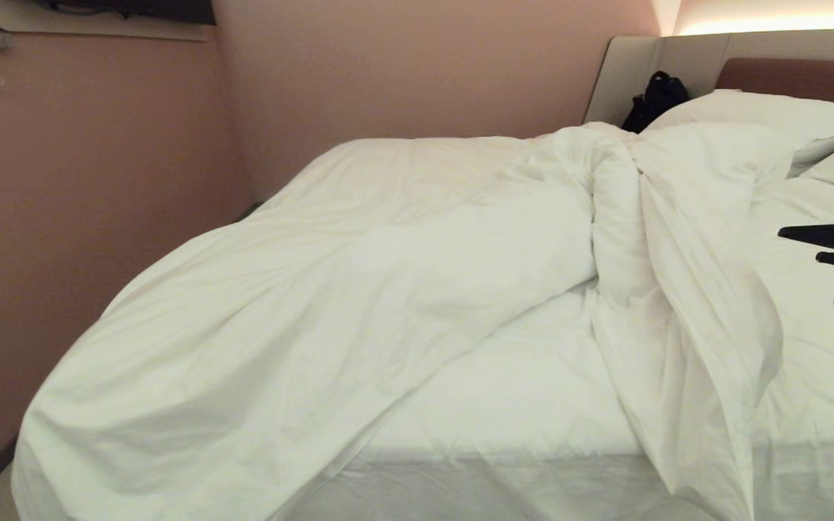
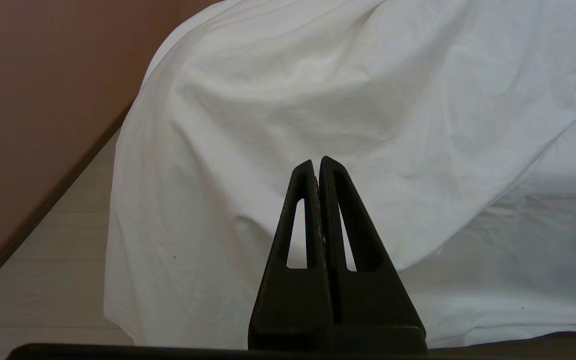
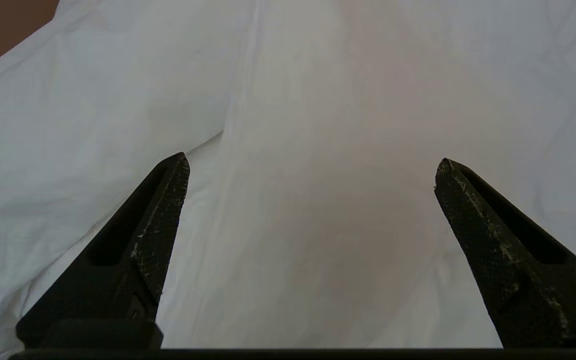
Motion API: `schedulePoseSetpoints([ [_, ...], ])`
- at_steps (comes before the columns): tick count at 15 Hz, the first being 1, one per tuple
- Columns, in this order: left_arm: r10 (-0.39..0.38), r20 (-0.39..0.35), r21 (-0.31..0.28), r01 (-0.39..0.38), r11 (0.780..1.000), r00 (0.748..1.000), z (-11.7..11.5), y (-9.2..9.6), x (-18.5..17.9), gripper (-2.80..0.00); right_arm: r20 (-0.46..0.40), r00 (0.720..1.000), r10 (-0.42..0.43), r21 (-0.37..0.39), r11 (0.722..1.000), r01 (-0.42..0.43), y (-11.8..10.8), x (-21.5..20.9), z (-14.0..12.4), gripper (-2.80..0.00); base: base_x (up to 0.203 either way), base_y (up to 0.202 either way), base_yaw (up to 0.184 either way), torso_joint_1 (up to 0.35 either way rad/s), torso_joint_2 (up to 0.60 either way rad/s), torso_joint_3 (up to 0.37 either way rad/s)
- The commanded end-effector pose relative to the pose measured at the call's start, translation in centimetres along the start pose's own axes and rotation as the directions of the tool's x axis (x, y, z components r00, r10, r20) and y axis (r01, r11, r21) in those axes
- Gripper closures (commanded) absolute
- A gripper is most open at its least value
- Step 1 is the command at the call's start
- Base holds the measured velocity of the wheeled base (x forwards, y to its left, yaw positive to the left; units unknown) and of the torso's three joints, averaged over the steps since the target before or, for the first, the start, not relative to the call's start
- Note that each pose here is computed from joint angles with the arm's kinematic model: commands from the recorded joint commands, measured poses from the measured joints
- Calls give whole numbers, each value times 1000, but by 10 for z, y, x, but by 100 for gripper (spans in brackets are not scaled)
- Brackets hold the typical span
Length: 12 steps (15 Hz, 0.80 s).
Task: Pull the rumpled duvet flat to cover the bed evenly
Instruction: Flatten the corners of the folded blanket
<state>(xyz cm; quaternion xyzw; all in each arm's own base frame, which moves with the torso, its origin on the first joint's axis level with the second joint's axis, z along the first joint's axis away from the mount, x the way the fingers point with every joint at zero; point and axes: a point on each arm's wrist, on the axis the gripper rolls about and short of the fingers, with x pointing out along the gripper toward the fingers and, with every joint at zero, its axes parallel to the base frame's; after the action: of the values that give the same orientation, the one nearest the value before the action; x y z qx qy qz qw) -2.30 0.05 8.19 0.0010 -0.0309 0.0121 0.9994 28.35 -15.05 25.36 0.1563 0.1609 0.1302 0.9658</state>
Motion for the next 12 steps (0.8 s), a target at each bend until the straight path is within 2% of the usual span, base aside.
schedulePoseSetpoints([
  [1,1,1,0,-1,1000,1000,0,0,0,0,-6,1000,-8,14,1000,8,-7,0,-3,-280,0,0,0,0,0,0],
  [4,1,1,0,-1,1000,1000,0,0,0,0,-14,1000,-23,45,999,24,-23,0,-8,-280,0,0,0,0,0,0],
  [8,1,1,0,-1,1000,1000,0,0,0,0,-27,1000,12,101,995,-9,-53,1,-16,-280,0,0,0,0,0,0],
  [12,1,1,0,-1,1000,1000,0,0,0,0,-66,998,21,150,989,-10,-79,21,-35,-280,0,0,0,0,0,0],
])
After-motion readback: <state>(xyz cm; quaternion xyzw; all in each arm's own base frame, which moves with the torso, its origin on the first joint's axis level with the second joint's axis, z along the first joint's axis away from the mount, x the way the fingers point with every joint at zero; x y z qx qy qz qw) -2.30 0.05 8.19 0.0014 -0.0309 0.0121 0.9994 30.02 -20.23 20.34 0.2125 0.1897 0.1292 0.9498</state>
